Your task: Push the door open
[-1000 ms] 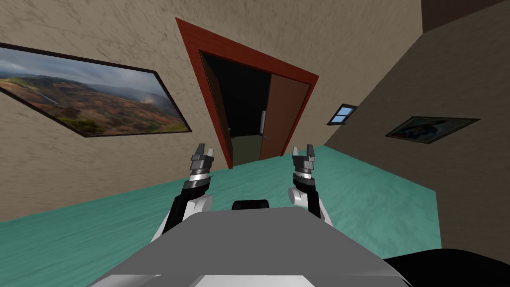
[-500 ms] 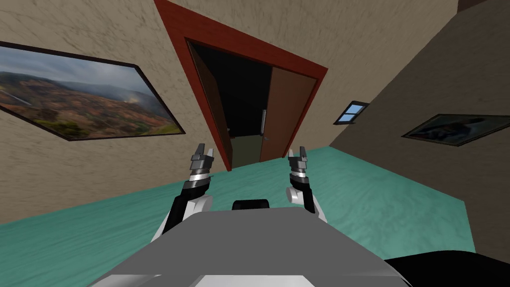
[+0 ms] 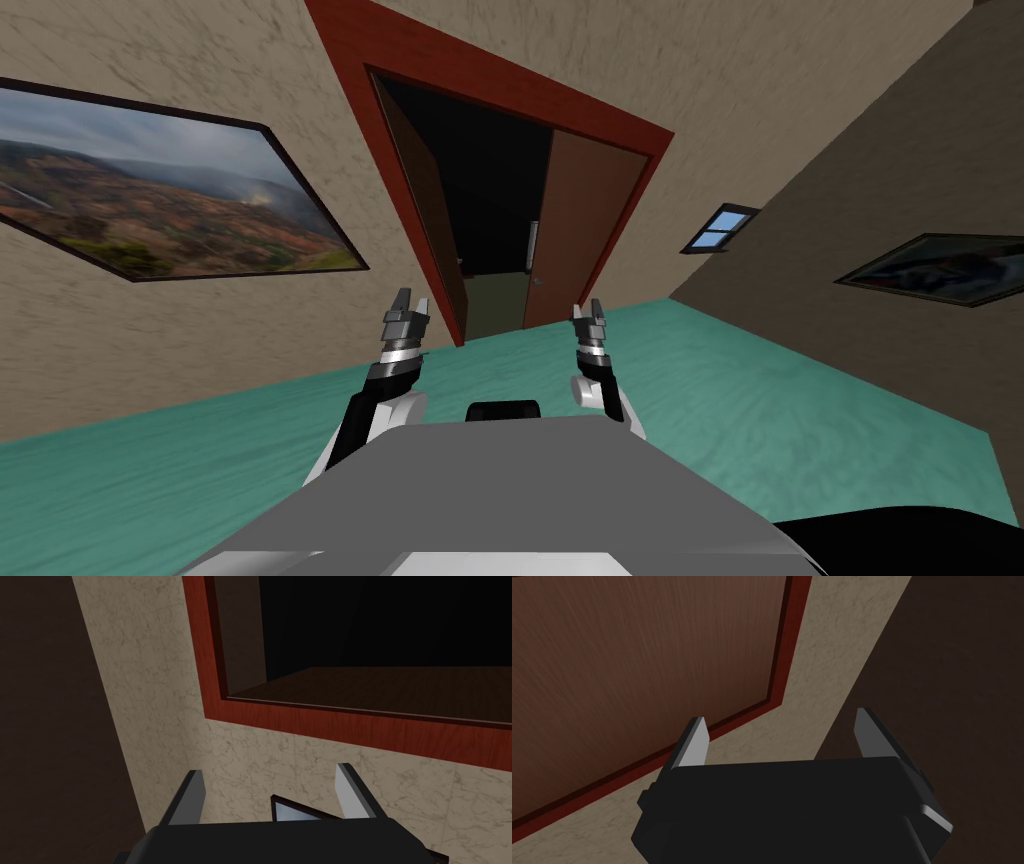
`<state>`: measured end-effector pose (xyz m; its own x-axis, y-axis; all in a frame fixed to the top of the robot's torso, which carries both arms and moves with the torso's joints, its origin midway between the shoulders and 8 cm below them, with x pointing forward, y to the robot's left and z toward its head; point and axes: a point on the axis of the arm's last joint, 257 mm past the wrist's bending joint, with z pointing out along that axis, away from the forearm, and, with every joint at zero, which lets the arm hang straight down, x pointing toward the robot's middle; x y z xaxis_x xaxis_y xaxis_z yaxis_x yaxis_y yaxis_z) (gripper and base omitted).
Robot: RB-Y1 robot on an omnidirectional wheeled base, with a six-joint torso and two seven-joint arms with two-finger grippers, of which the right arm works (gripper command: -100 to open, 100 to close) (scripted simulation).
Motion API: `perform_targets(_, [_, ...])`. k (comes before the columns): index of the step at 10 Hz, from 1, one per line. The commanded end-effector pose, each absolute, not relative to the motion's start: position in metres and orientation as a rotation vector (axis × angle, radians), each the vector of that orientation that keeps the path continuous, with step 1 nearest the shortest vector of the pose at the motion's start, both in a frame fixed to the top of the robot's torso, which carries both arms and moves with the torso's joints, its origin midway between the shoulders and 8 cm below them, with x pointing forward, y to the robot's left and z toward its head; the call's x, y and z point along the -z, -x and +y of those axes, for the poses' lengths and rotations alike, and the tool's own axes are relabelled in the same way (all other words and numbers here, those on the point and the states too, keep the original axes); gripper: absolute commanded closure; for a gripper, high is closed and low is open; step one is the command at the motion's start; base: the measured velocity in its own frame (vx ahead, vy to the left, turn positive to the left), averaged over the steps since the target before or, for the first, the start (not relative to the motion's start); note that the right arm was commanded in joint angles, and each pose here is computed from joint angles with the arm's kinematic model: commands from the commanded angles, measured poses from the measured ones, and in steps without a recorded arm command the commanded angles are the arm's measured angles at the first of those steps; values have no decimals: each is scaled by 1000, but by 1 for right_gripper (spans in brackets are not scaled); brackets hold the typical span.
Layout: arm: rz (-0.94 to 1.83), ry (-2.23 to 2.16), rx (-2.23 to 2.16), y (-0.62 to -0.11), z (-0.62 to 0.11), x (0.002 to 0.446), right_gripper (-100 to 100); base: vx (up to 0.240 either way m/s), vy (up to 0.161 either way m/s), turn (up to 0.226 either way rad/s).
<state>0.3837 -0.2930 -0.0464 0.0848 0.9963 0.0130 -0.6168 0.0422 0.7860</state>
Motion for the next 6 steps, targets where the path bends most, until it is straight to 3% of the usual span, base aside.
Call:
perform_targets(1, [676, -754, -1384, -388, -291, 59, -100, 84, -34, 48])
perform_targets(6, [731, -806, -1390, -404, -289, 96, -100, 96, -48, 51])
